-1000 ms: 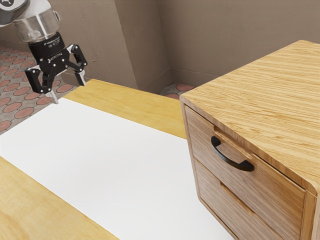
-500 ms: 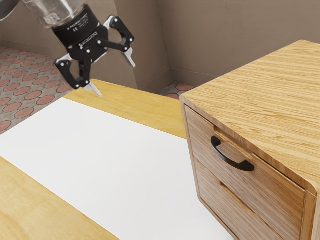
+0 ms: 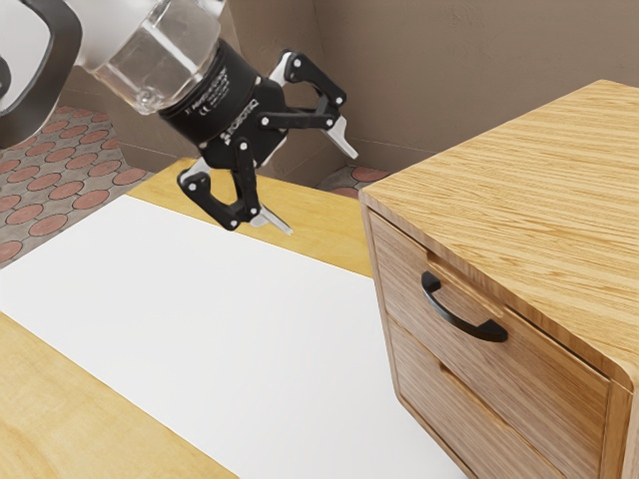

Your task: Pull the drawer handle with one arm to open the drawer

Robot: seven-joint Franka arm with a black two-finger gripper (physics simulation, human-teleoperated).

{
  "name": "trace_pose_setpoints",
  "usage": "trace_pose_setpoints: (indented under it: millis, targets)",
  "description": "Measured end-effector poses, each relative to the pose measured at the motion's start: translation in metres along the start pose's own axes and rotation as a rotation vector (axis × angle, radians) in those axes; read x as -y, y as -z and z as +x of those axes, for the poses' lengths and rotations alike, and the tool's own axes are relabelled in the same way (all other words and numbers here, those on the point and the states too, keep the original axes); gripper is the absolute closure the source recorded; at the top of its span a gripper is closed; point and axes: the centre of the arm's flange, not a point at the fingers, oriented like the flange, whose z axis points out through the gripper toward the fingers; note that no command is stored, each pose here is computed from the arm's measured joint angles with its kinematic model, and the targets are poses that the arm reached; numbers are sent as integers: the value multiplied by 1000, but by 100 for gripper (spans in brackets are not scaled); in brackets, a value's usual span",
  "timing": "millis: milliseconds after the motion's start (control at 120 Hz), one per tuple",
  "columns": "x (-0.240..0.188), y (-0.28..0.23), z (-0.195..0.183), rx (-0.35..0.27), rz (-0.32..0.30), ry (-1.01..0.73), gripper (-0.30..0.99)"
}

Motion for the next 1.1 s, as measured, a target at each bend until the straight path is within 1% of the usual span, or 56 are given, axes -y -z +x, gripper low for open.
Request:
trace_pose_setpoints:
  millis: [225, 283, 367, 425, 542, 658, 825, 1100]
  targets:
    - [5, -30, -3, 62, -11, 77, 9]
    - [15, -35, -5, 73, -10, 93, 10]
    - [24, -41, -20, 85, -12, 88, 13]
    - [28, -49, -34, 90, -12, 76, 15]
    - [32, -65, -45, 101, -18, 80, 18]
    - [36, -84, -44, 108, -24, 102, 22]
    - [33, -91, -42, 129, -60, 134, 26]
    - [33, -109, -59, 146, -76, 124, 32]
